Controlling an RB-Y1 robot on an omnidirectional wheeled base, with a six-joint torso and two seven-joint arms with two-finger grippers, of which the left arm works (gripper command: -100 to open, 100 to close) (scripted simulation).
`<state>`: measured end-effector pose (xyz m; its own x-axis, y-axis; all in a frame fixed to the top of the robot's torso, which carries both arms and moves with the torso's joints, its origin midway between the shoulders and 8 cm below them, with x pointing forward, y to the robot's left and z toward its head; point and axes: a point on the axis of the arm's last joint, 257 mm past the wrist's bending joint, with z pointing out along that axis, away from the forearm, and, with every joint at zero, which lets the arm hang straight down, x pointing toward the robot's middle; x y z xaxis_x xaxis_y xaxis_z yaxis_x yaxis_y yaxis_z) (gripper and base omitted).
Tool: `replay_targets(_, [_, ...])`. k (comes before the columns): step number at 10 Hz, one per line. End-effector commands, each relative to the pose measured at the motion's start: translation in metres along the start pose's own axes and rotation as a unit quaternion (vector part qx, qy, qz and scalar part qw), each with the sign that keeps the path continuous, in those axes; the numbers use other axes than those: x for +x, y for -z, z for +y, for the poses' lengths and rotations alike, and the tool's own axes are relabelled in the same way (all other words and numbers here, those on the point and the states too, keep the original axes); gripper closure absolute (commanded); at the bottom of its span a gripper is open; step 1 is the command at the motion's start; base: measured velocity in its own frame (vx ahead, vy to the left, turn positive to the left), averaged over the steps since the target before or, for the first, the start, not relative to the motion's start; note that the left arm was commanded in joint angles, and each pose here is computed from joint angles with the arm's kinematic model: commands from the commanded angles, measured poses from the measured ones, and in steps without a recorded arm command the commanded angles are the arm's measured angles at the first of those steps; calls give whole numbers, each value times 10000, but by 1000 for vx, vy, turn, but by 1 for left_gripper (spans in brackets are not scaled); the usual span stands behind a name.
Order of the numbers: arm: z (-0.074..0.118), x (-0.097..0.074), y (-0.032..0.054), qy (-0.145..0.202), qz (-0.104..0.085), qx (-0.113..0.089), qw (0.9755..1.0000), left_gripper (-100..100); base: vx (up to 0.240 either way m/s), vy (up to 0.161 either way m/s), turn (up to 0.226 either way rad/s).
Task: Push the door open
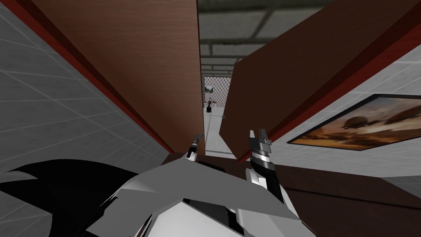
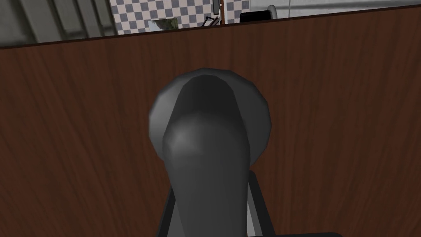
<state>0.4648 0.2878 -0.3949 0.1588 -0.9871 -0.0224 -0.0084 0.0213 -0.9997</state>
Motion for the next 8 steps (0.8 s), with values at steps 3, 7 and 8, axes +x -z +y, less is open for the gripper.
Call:
replay_targets(3, [-122,-298,-80,-153,-222,154,9995,100,170,-25,45])
replay_targets(7, [-145,-459,-97,-226,-382,177,9989,100,156,-2,45])
replay_targets(8, [-145,-459,-97,-226,-382,177,9989,100,43,-2,-3])
